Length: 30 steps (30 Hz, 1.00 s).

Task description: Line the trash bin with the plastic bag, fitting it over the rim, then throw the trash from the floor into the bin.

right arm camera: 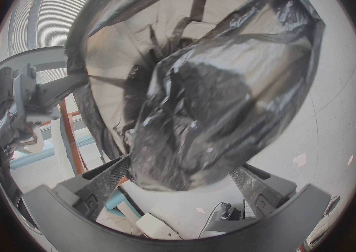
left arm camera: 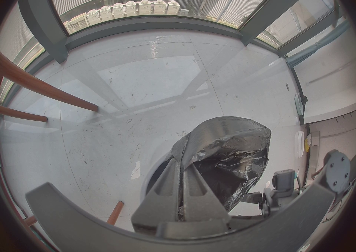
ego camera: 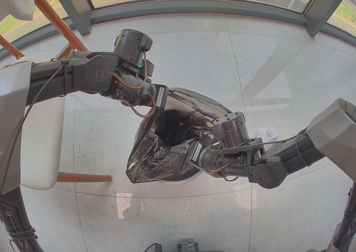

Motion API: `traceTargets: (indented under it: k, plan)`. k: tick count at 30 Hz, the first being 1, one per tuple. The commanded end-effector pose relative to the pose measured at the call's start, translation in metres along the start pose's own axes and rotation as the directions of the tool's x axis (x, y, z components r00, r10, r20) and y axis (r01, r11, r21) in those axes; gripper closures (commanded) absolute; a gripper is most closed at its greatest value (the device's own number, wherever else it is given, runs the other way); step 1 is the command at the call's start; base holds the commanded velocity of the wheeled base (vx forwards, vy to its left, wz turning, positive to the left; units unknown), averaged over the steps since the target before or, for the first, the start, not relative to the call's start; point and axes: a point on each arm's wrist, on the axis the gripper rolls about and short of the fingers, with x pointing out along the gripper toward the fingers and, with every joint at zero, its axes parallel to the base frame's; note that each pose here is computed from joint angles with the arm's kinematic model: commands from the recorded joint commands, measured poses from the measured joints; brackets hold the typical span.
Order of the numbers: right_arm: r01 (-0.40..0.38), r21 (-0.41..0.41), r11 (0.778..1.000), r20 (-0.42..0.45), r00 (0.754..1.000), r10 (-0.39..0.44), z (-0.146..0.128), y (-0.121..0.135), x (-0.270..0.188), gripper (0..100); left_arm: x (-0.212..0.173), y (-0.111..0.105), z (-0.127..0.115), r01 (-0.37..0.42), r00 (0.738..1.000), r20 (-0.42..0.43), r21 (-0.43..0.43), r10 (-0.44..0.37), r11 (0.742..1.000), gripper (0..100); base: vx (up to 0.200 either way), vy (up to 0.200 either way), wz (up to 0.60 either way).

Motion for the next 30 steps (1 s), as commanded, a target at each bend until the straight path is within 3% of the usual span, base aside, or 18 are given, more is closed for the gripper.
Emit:
traceTargets:
  k: [1,5,6,16,20,24,30]
  plan:
    - [0.041,0.012,0.999,0.012,0.999,-0.041,0.004,-0.012,0.017,0,0.0,0.0,0.0,-0.002,1.0,0.002,-0.001,0.002,1.0,100,0.0,0.0,0.0]
    - [0.056,0.021,0.998,0.052,0.997,-0.057,0.012,-0.015,0.024,0,0.0,0.0,0.0,-0.002,1.0,0.002,-0.001,0.002,1.0,100,0.0,0.0,0.0]
    - [0.052,0.021,0.998,0.06,0.997,-0.053,0.014,-0.013,0.024,100,0.0,0.0,0.0,-0.002,1.0,0.0,-0.001,0.002,1.0,100,0.0,0.0,0.0]
    - [0.001,0.007,1.0,0.076,0.997,-0.002,0.018,0.006,0.008,100,0.0,0.002,-0.001,-0.008,1.0,-0.005,-0.001,0.008,1.0,100,0.0,0.0,0.0]
    - [0.04,0.006,0.999,0.033,0.999,-0.04,0.016,0.009,-0.006,100,0.001,0.003,-0.003,-0.01,1.0,-0.019,-0.002,0.01,1.0,100,0.0,0.0,0.0]
    - [0.136,0.012,0.991,-0.042,0.99,-0.135,0.009,0.0,-0.026,100,0.003,0.012,-0.006,-0.026,0.999,-0.031,-0.002,0.026,1.0,100,0.0,0.0,0.0]
    - [0.165,0.02,0.986,-0.049,0.985,-0.164,0.008,-0.01,-0.036,100,0.004,0.027,-0.005,-0.055,0.998,-0.029,0.026,0.055,0.998,100,0.0,0.0,0.0]
